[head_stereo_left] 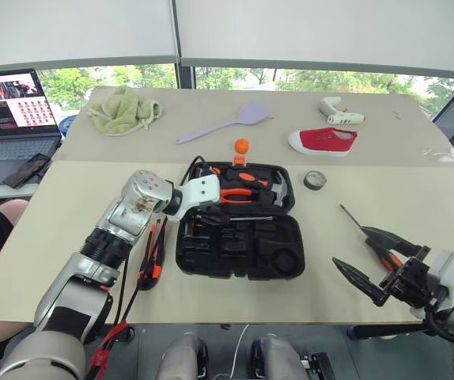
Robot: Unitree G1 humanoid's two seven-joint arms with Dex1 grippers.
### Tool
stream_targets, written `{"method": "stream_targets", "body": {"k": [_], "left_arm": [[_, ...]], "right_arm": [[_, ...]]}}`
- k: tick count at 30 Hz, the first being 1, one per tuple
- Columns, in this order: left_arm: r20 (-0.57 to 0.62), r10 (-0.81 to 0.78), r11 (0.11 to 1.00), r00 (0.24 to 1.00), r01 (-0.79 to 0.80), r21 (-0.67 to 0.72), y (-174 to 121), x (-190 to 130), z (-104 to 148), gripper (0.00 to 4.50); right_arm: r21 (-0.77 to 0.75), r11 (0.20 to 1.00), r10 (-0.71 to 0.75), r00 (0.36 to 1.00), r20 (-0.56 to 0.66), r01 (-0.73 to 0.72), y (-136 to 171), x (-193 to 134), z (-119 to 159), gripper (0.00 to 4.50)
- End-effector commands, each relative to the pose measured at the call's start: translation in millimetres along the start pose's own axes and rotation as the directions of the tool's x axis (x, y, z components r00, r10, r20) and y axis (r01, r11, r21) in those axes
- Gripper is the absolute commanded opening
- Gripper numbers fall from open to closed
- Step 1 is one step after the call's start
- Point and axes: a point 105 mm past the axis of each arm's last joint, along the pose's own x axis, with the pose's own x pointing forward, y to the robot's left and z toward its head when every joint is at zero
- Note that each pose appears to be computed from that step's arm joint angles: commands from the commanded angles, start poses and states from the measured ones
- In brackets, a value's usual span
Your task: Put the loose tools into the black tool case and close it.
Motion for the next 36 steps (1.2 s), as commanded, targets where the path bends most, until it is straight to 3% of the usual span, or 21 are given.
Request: {"method": "stream_targets", "body": {"k": [1, 4, 6, 7, 11, 16, 19, 26, 36], "left_arm": [[0.011, 0.019, 0.998, 1.000, -0.019, 0.058, 1.7, 5.0, 6.9, 0.67], [0.037, 0.028, 0.996, 0.999, -0.031, 0.080, 2.2, 10.3, 10.4, 0.67], [0.073, 0.029, 0.994, 0.997, -0.036, 0.099, 2.0, 11.1, 15.9, 1.58], [0.094, 0.041, 0.992, 0.995, -0.052, 0.111, 3.7, 10.1, 19.1, 1.79], [0.195, 0.108, 0.984, 0.975, -0.133, 0.119, 13.6, -0.2, 32.3, 3.31], [0.330, 0.125, 0.989, 0.936, -0.144, 0.033, 10.1, -16.9, 41.3, 3.31], [0.294, 0.146, 0.988, 0.945, -0.152, -0.001, 5.6, -15.7, 23.4, 2.58], [0.235, 0.187, 0.982, 0.954, -0.173, -0.078, -6.3, 8.7, -0.8, 0.05], [0.107, 0.104, 0.988, 0.989, -0.091, -0.122, -23.2, 33.0, -24.8, 0.05]], "right_arm": [[-0.029, 0.999, -0.019, 1.000, 0.023, 0.020, -2.3, -1.0, 10.8, 4.50], [-0.026, 0.999, -0.021, 1.000, 0.023, 0.021, -0.5, -0.8, 10.8, 4.50], [-0.023, 1.000, -0.019, 1.000, 0.023, 0.019, 1.2, 0.4, 11.1, 4.50], [-0.021, 1.000, -0.017, 1.000, 0.023, 0.018, 1.9, 1.1, 11.3, 4.50], [-0.014, 1.000, -0.013, 1.000, 0.022, 0.014, 2.1, 2.9, 11.1, 4.50], [-0.005, 1.000, -0.006, 1.000, 0.021, 0.006, 1.7, 6.5, 9.3, 4.50], [0.001, 1.000, -0.003, 1.000, 0.023, 0.003, 2.0, 8.8, 8.4, 4.50], [0.004, 1.000, -0.003, 1.000, 0.026, 0.003, 1.1, 11.8, 6.9, 4.50], [0.016, 1.000, -0.018, 1.000, 0.015, 0.018, 4.9, 6.4, 6.8, 4.50]]}}
